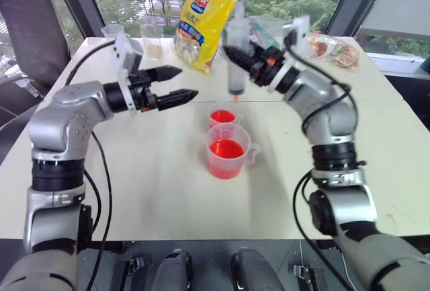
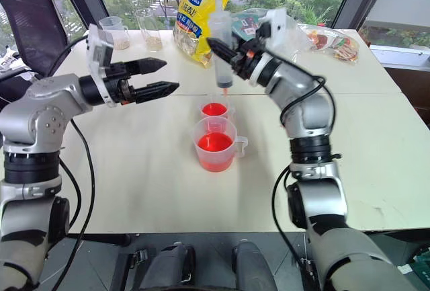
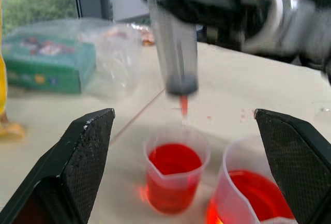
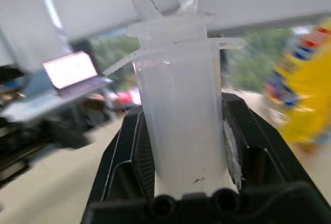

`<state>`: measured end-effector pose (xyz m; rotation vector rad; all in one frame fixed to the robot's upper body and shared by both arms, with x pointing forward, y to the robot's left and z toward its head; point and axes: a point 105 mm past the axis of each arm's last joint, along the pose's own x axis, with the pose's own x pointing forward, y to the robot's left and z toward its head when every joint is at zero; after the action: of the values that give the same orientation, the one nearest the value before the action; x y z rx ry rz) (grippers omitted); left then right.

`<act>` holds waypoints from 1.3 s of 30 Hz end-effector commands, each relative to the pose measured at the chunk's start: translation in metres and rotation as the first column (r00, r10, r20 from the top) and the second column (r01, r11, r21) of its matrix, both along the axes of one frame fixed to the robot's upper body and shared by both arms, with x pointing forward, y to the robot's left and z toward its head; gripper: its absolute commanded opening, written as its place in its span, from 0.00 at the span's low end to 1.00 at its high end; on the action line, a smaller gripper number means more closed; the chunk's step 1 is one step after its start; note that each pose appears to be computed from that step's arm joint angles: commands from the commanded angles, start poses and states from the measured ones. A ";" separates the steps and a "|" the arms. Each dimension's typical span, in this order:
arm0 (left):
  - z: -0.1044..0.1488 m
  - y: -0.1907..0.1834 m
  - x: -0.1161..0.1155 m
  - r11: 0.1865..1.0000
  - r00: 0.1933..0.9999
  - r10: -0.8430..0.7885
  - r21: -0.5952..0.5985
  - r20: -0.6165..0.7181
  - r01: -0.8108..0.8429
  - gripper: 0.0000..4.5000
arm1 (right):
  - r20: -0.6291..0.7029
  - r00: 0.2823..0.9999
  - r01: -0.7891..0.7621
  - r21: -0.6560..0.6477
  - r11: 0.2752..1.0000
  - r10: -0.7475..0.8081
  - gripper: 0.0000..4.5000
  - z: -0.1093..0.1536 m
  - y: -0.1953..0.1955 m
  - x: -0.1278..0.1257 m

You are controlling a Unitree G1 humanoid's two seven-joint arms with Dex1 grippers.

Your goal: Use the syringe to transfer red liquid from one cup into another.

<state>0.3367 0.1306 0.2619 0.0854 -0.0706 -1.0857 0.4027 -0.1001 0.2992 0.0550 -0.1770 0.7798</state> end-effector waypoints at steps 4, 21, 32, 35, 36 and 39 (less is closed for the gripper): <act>-0.002 0.001 -0.016 1.000 1.000 0.003 0.007 0.031 -0.003 0.99 | -0.312 0.908 0.194 -0.279 0.940 -0.280 0.31 -0.030 -0.061 -0.003; -0.019 -0.011 -0.026 1.000 1.000 0.004 0.020 0.003 -0.004 1.00 | -0.588 0.601 0.199 -0.545 0.814 -0.541 0.54 -0.155 -0.129 -0.015; -0.022 -0.005 -0.033 0.999 1.000 0.013 0.041 -0.016 -0.012 1.00 | -0.475 0.771 0.133 -0.530 0.837 -0.423 0.99 -0.110 -0.117 -0.026; -0.021 -0.002 -0.038 0.999 1.000 0.014 0.051 -0.019 -0.013 1.00 | -0.399 0.883 0.027 -0.484 0.874 -0.249 0.99 -0.076 -0.097 -0.045; -0.020 0.000 -0.040 0.998 1.000 0.014 0.054 -0.020 -0.013 1.00 | -0.379 0.910 -0.027 -0.462 0.887 -0.170 0.99 -0.064 -0.088 -0.056; -0.021 0.002 -0.047 0.997 0.999 0.012 0.071 -0.030 -0.009 1.00 | -0.326 0.945 -0.148 -0.476 0.867 -0.017 0.99 -0.046 -0.077 -0.086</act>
<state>0.2980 0.1302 0.2282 0.1076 0.0411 -1.0774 0.3324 -0.1853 0.2333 -0.2612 0.4224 0.7677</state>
